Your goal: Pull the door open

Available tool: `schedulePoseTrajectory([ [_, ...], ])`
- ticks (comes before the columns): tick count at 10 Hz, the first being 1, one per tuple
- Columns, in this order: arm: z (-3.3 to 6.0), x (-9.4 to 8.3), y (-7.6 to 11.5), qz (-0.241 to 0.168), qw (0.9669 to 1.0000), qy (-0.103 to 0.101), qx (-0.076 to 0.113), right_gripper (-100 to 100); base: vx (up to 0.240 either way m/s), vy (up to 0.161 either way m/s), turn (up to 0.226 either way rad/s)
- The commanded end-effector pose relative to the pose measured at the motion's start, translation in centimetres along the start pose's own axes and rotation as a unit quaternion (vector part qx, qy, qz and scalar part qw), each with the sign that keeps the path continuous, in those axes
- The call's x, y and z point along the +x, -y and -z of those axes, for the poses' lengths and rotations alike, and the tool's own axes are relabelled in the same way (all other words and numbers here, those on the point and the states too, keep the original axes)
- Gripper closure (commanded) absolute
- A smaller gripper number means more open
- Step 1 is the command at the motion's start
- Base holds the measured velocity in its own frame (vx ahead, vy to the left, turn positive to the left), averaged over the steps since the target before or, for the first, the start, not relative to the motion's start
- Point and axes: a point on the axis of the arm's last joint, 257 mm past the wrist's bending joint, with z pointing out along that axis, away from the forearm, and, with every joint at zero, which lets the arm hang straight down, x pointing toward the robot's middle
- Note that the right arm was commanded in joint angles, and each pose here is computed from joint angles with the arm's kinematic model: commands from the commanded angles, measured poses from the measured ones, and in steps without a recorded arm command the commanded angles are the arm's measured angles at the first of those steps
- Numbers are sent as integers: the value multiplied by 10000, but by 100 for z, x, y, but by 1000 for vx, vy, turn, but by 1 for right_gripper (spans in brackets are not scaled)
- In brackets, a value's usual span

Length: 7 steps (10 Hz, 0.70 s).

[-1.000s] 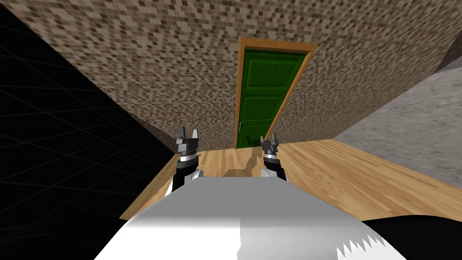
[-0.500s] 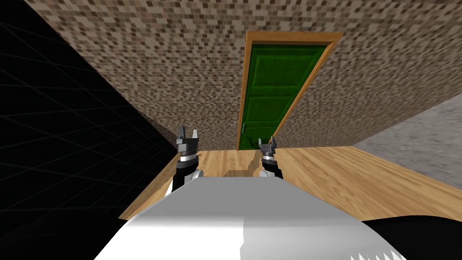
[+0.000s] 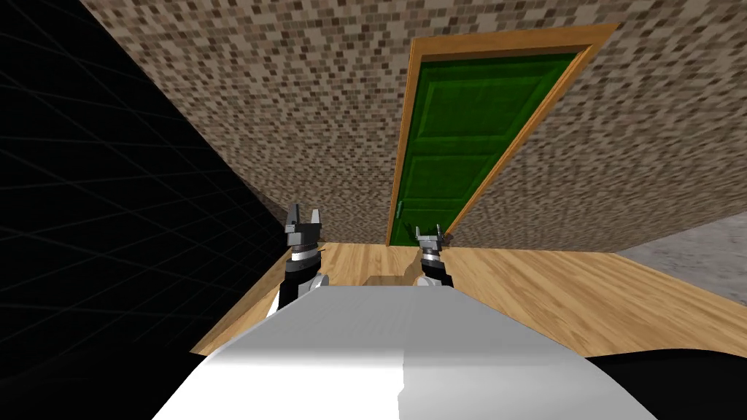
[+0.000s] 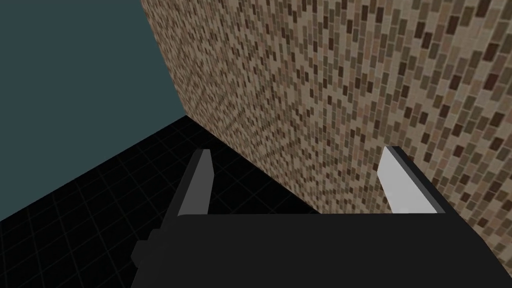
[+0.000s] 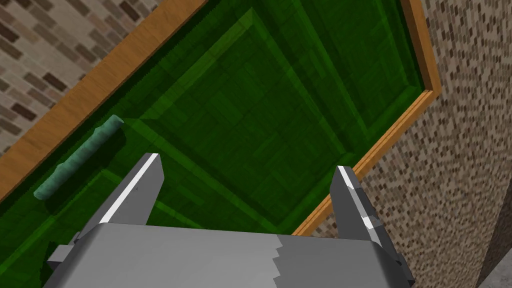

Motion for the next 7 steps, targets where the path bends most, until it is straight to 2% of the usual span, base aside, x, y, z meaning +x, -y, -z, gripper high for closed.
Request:
schedulePoseTrajectory([
  [1, 58, -88, 74, -281, 9996, 100, 24, -100, 95, -44, 147],
  [4, 160, -253, 198, -769, 9965, 312, 63, -100, 90, -37, 171],
  [7, 276, -431, 315, -1223, 9909, 550, 84, -100, 86, -44, 153],
])
